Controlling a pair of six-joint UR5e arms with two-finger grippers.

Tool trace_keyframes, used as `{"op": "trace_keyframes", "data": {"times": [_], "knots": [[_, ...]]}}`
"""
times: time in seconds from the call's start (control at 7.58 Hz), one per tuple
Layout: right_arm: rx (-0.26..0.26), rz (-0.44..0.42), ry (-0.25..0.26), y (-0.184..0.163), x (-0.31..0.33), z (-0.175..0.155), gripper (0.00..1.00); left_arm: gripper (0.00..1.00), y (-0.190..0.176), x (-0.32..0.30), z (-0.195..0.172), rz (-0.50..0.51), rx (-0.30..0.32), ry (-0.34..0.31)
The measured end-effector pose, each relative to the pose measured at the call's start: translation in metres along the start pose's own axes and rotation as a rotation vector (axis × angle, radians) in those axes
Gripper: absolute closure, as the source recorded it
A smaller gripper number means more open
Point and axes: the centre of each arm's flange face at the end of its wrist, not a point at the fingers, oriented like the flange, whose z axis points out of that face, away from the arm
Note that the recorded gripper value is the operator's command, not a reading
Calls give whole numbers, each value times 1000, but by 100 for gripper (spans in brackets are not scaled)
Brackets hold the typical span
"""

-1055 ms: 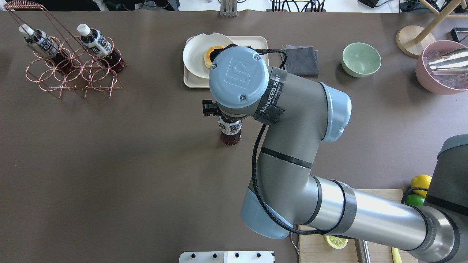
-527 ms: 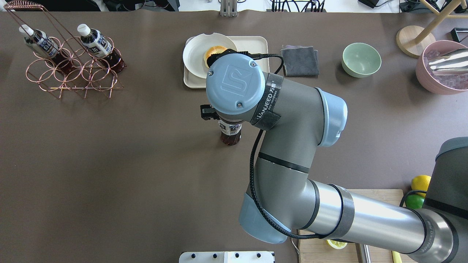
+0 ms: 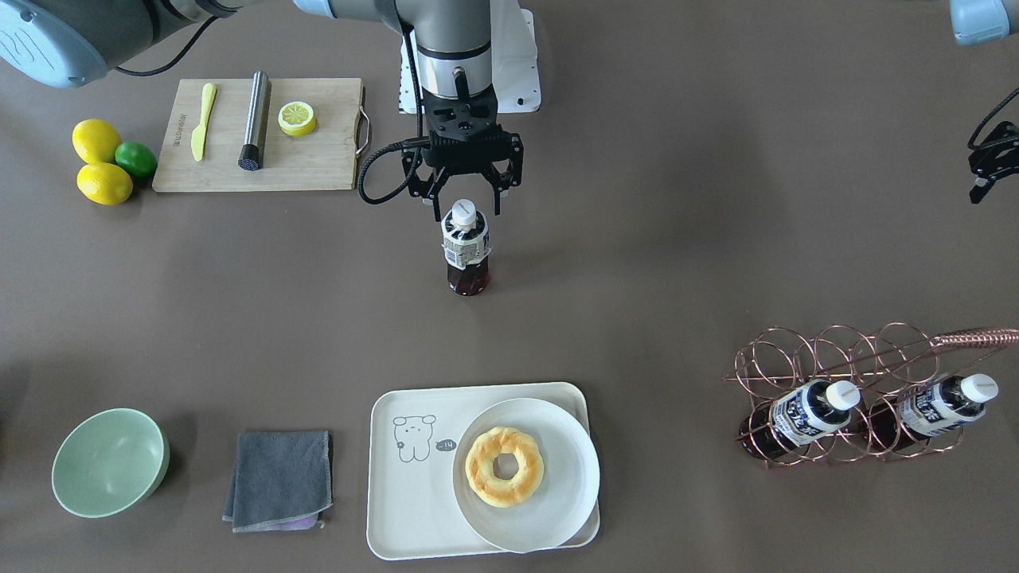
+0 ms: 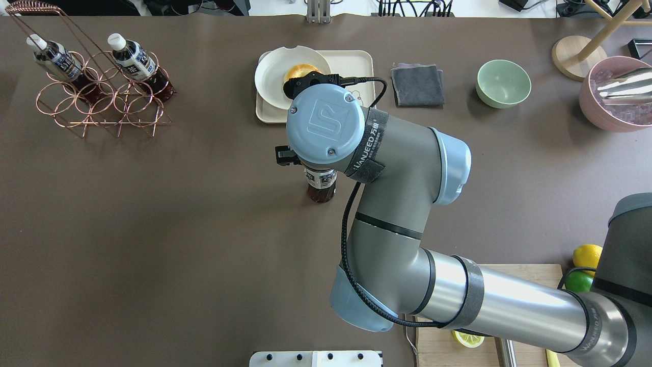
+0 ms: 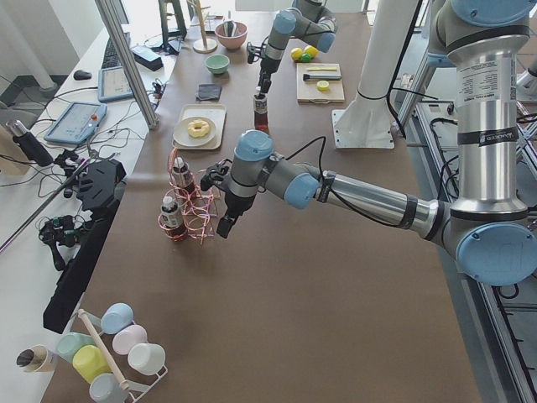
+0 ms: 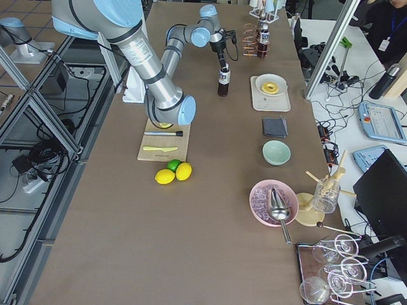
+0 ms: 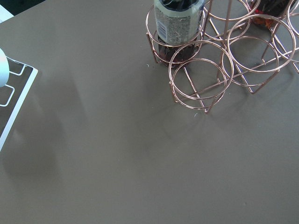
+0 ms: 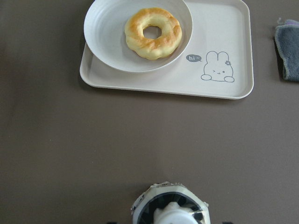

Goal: Place tea on tray
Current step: 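Grasp the tea bottle by its cap with the right gripper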

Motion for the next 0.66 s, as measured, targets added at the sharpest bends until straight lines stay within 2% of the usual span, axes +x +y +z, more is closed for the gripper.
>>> {"op": "trace_keyframes", "data": {"times": [0.13, 0.26, 0.53, 0.66], "knots": [[-1, 0, 1, 0, 1, 1, 36, 0, 0, 0, 0, 0, 0, 0], [-3, 0, 5, 1, 3, 2, 49, 0, -1, 0, 0, 1, 1, 1], [-2, 0, 4, 1, 3, 1, 100, 0, -1, 2, 0, 0, -1, 14], [-1, 0, 1, 0, 1, -1, 100, 0, -1, 2, 0, 0, -1, 18]]}}
